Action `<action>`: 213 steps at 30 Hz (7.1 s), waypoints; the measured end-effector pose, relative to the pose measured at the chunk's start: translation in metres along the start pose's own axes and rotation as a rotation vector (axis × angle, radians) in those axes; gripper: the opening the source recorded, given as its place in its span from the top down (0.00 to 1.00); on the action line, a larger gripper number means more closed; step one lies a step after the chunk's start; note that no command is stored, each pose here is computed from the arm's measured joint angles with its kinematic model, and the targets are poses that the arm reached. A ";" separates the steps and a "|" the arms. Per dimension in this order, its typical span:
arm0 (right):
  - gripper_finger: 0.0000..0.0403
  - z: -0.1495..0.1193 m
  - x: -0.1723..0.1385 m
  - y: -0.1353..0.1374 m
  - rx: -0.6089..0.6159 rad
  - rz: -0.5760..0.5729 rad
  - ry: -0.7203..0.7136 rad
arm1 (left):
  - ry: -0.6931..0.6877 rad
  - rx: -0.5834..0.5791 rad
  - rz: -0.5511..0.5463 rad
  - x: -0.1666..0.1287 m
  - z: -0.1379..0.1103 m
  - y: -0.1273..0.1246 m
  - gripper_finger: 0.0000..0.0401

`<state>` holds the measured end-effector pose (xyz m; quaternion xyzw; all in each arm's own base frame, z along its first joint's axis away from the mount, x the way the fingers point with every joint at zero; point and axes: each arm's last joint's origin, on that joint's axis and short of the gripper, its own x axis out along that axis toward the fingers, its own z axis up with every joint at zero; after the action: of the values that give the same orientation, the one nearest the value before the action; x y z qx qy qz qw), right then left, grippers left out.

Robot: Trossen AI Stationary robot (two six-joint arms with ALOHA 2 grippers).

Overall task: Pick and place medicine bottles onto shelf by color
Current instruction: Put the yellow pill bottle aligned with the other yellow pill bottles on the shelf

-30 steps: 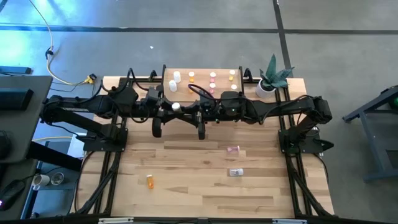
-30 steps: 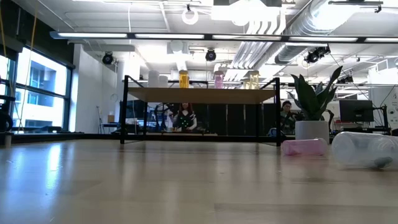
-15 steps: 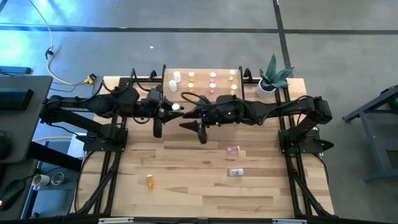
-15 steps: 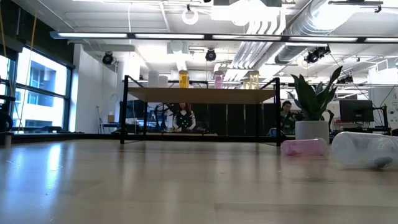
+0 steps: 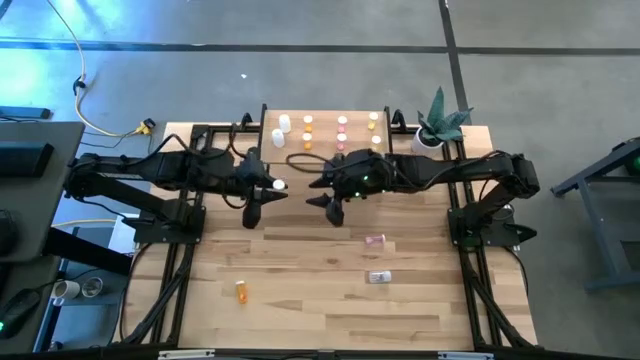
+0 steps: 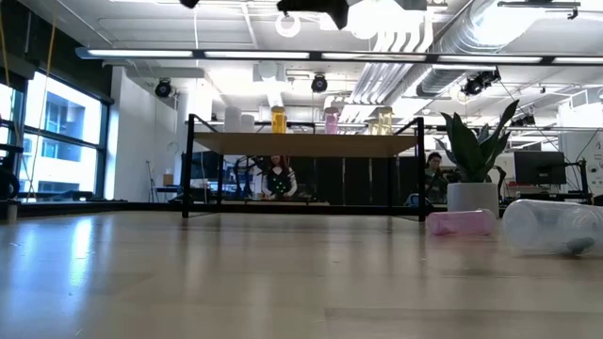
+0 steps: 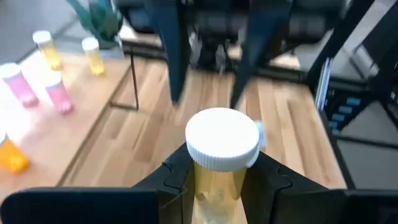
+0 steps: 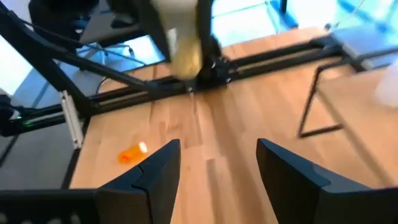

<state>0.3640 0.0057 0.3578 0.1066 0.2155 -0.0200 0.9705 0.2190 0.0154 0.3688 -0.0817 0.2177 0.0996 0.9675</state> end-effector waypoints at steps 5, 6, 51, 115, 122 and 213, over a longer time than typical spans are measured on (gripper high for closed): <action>0.50 0.020 -0.020 -0.003 -0.089 0.012 -0.142 | 0.079 -0.010 -0.004 -0.001 -0.008 -0.002 0.79; 0.50 0.024 -0.022 -0.003 -0.113 0.022 -0.176 | 0.085 -0.007 -0.007 -0.001 -0.009 -0.003 0.79; 0.50 0.018 0.007 -0.002 -0.134 0.186 -0.180 | -0.071 0.035 0.051 0.053 0.003 -0.021 0.79; 0.76 0.014 0.004 -0.005 -0.133 0.166 -0.129 | -0.043 0.052 0.044 0.052 0.001 -0.020 0.62; 0.77 0.014 0.004 -0.005 -0.126 0.157 -0.130 | -0.028 0.053 0.055 0.052 -0.001 -0.019 0.51; 0.77 -0.131 -0.099 -0.107 -0.090 -0.550 -0.083 | -0.195 0.129 0.467 -0.017 0.018 0.024 0.49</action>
<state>0.2108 -0.0714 0.2623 0.0002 0.1973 -0.2775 0.9403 0.2062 0.0393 0.3898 0.0427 0.1423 0.3137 0.9378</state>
